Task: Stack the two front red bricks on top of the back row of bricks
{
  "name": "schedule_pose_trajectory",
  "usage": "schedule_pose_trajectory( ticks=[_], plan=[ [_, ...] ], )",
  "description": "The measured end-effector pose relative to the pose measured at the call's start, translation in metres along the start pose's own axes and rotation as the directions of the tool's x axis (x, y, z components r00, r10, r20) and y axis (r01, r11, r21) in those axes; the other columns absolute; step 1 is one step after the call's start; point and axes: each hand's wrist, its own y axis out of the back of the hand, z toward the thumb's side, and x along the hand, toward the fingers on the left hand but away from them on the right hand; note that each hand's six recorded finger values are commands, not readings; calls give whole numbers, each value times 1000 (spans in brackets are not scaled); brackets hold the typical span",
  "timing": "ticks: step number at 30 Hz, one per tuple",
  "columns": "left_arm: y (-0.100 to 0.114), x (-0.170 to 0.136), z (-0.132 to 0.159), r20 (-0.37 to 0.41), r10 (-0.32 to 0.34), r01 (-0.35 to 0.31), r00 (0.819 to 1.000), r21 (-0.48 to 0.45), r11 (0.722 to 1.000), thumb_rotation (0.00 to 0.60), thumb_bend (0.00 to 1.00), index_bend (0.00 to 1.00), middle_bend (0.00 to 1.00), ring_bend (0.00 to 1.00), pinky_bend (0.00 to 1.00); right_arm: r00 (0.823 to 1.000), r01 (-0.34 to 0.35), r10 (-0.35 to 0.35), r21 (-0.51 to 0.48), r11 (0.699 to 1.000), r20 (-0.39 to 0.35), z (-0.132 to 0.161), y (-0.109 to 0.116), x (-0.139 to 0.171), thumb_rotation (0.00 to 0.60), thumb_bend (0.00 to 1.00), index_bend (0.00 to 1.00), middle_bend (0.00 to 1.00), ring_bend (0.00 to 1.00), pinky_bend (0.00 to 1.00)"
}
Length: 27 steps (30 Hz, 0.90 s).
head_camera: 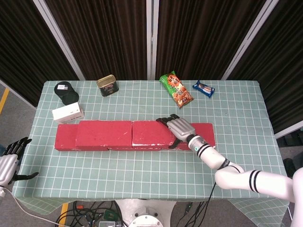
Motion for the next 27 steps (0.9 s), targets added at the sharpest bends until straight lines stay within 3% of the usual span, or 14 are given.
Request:
schedule_pose_trajectory(
  ticks=[16,22,27],
  plan=[
    [-2,0,-2,-2,-4,4,1000,-4,1000,600,0,64,0,0,0,1000,-9,9,2,1000,3,0,-3,-3,600,42,108,236,162,52],
    [-2,0,-3,-4,-4,4,1000,-8,1000,600,0,64,0,0,0,1000,-15,15,-1,1000,5,1,-6,-3,600,26,27,191,100,35],
    [-1,-1,-4,-7,-4,4,1000,-13,1000,600,0,64,0,0,0,1000,-14,14,-9,1000,1,3,-8,-3,600,0,0,94,11,6]
  ],
)
